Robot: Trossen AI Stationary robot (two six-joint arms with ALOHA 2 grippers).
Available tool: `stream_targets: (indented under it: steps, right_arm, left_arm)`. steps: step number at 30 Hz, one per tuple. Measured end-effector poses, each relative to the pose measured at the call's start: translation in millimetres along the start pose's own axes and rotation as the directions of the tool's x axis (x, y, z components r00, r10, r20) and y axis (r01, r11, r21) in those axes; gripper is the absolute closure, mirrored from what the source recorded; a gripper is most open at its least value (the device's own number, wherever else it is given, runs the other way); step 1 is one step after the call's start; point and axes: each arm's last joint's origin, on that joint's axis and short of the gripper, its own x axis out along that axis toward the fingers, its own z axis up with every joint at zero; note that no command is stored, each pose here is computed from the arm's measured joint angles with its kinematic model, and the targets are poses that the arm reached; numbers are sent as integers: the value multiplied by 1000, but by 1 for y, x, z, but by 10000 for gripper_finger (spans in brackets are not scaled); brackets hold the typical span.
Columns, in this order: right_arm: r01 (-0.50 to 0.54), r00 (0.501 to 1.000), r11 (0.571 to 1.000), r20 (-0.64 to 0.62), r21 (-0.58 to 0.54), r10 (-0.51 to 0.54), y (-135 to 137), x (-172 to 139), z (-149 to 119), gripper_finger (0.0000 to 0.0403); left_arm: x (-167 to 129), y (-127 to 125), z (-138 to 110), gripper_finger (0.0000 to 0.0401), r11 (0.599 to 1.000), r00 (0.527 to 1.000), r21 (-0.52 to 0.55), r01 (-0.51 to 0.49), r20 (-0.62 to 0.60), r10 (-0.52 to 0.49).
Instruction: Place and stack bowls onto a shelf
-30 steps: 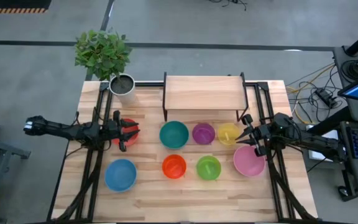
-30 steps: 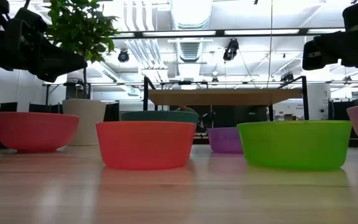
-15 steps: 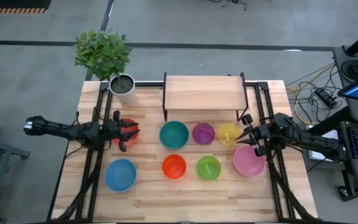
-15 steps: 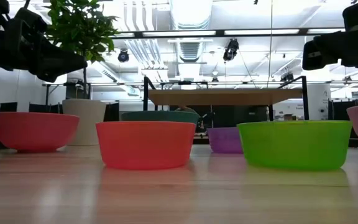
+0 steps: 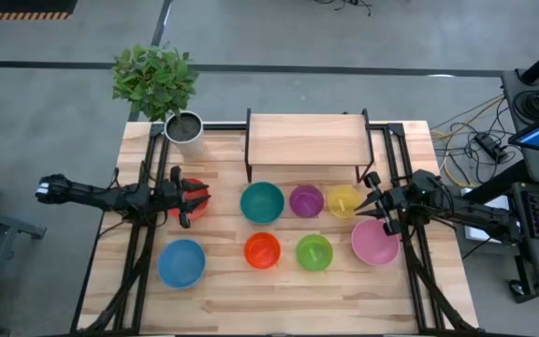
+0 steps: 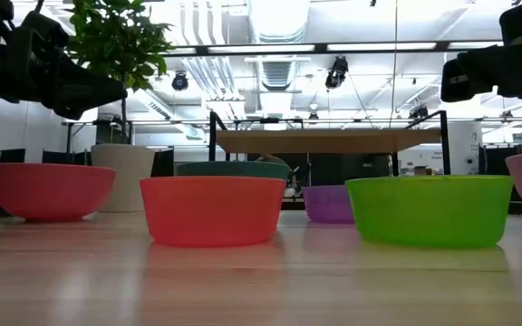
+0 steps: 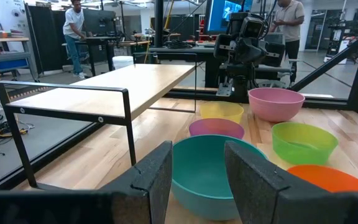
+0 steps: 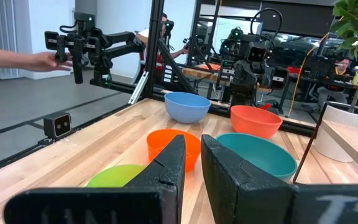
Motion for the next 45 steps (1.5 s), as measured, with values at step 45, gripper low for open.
stream_targets:
  steps: [45]
  right_arm:
    - [357,914,862,55,360,-401,-12,-3,9,360]
  left_arm:
    - [-2,0,23,272,919,975,-384,91,222,-4]
